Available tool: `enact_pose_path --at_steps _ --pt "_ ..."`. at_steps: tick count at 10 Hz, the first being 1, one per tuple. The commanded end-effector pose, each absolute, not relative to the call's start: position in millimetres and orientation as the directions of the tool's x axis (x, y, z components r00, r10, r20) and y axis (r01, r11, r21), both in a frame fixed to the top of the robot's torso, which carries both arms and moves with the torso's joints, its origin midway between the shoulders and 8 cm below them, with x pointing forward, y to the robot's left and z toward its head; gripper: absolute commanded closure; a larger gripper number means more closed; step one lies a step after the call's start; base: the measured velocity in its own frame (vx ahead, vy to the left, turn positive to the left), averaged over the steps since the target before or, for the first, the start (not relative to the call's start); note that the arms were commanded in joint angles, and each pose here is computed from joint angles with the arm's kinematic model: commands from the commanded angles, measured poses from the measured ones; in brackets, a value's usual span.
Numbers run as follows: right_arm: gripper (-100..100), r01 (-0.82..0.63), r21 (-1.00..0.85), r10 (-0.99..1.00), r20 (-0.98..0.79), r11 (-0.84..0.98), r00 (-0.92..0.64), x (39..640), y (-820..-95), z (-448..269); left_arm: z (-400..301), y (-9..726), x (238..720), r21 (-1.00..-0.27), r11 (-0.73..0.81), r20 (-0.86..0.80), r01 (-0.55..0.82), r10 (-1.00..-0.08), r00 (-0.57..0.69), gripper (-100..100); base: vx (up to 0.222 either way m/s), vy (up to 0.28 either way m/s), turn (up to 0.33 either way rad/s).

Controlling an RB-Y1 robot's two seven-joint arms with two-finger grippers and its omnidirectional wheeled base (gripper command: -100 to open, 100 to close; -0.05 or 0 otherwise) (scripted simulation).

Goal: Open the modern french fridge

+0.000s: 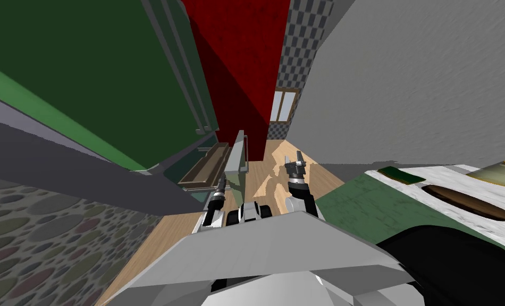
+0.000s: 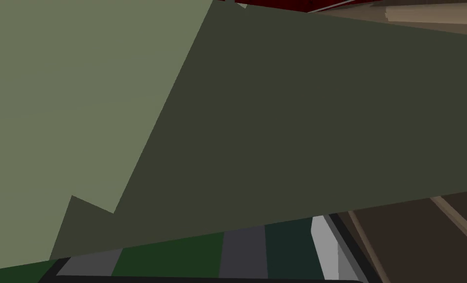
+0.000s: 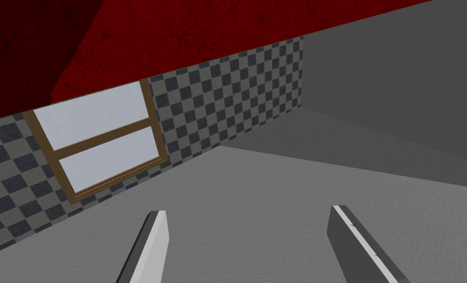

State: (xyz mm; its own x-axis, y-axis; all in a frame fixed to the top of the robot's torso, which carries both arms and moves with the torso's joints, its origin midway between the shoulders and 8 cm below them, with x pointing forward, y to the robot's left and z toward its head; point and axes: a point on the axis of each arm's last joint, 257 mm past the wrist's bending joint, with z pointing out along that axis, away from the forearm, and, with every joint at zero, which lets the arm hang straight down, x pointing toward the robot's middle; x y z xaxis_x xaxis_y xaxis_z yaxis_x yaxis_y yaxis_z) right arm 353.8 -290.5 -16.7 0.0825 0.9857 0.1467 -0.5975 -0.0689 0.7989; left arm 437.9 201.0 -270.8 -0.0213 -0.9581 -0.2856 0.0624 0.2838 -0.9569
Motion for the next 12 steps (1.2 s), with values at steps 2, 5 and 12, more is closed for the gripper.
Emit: enact_pose_path --at_steps 2,5,12 --pt "0 -0.598 0.799 0.986 0.147 -0.069 0.082 354 -290 -17 -264 204 436 -0.957 0.284 -0.285 0.052 -0.958 -0.014 -100 0.002 0.016 0.003" --pt "0 -0.598 0.799 0.986 0.147 -0.069 0.082 354 -291 -17 -252 204 436 -0.958 0.283 -0.284 0.054 -0.959 -0.009 -100 0.002 0.012 -0.015" --pt "0 -0.598 0.799 0.986 0.147 -0.069 0.082 354 -290 -17 -222 205 430 -0.959 0.279 -0.279 0.052 -0.960 0.004 -100 0.002 0.011 -0.019"
